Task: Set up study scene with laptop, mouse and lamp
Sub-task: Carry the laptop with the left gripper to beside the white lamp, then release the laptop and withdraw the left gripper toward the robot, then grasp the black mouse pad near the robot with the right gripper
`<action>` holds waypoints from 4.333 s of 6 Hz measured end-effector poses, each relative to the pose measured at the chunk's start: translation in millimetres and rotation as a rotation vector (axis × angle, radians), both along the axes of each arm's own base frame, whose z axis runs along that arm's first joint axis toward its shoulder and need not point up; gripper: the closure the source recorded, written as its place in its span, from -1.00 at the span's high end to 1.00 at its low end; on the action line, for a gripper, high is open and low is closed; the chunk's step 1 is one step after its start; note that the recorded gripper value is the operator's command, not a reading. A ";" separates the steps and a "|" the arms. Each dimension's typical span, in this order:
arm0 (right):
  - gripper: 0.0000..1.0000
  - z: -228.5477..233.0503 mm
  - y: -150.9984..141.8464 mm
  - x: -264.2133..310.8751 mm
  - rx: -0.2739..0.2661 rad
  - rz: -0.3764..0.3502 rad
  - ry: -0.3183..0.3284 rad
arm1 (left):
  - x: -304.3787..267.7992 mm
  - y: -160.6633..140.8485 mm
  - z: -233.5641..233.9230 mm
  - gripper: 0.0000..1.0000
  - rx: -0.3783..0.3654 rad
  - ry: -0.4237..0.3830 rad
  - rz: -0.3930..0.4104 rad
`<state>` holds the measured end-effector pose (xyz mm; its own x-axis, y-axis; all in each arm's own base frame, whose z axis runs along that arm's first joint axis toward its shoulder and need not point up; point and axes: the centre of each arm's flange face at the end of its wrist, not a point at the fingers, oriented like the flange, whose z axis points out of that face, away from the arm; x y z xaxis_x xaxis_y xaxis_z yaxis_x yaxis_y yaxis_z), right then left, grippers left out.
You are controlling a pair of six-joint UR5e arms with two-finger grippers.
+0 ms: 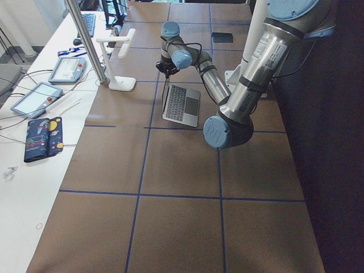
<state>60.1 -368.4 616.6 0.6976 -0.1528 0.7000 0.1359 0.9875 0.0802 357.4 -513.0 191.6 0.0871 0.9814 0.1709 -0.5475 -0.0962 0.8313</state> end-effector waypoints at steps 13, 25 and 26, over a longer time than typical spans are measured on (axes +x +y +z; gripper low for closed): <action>1.00 -4.3 -2.3 -0.6 0.021 -0.009 0.003 | -17.1 -8.5 -24.4 0.98 -0.018 -0.009 -0.218; 1.00 -28.7 125.2 -227.9 -0.059 0.188 -0.134 | -151.7 120.1 332.1 1.00 -0.975 -0.203 -0.779; 1.00 -18.2 149.2 -233.6 -0.076 0.186 -0.149 | -155.9 121.6 343.6 1.00 -0.971 -0.186 -0.781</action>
